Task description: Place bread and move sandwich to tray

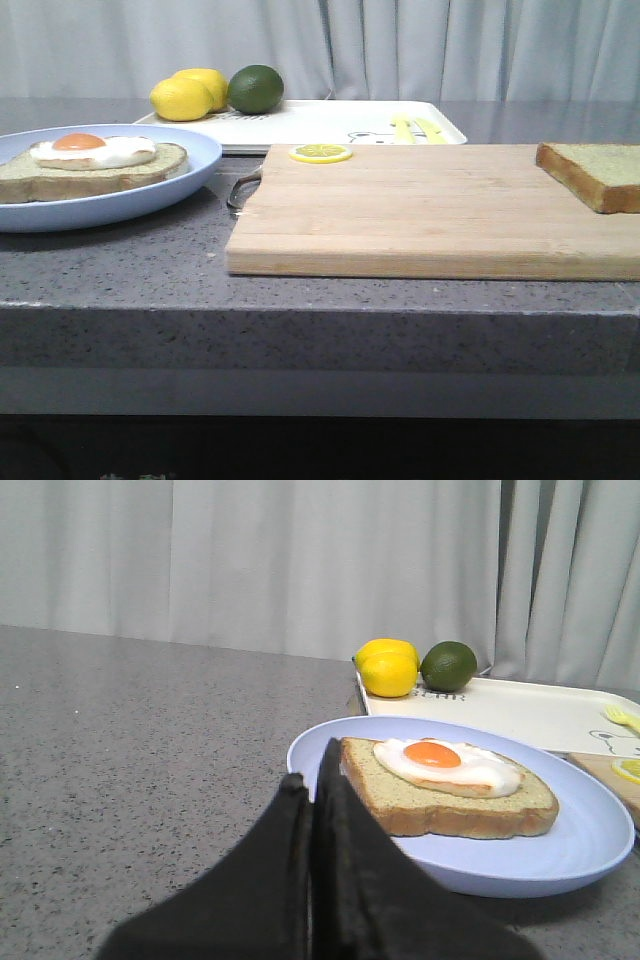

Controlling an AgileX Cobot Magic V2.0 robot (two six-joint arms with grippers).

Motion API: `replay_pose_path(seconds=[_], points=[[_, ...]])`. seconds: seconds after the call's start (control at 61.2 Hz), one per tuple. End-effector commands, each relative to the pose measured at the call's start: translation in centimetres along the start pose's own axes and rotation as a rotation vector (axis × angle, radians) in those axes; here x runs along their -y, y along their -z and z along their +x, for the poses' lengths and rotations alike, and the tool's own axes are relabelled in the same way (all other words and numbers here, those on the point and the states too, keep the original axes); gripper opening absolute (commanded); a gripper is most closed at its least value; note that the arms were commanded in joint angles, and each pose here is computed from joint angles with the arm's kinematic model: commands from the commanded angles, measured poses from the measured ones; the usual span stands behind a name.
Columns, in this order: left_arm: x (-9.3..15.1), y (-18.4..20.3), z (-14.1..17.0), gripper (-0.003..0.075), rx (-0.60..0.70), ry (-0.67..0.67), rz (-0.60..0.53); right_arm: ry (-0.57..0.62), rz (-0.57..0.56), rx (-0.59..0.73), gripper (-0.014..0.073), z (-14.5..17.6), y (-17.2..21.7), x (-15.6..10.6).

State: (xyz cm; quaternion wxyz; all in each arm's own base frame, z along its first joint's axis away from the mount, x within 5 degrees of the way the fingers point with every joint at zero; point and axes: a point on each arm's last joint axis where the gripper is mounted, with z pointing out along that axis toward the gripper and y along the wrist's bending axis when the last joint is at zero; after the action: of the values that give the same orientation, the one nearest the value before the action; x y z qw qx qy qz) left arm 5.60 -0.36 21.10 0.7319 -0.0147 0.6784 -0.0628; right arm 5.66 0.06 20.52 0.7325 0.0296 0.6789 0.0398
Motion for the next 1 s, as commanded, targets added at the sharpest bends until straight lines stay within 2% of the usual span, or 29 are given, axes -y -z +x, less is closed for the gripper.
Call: replay_pose_path(seconds=[0.0,0.981], points=[[0.16,0.23,-0.8,-0.002,0.1,0.007,0.021,0.015,-0.009,0.103,-0.0066,-0.94,0.2,-0.08],[0.18,0.25,-0.99,-0.002,0.121,0.009,0.025,0.015,-0.009,0.103,-0.0066,-0.94,0.2,-0.08]])
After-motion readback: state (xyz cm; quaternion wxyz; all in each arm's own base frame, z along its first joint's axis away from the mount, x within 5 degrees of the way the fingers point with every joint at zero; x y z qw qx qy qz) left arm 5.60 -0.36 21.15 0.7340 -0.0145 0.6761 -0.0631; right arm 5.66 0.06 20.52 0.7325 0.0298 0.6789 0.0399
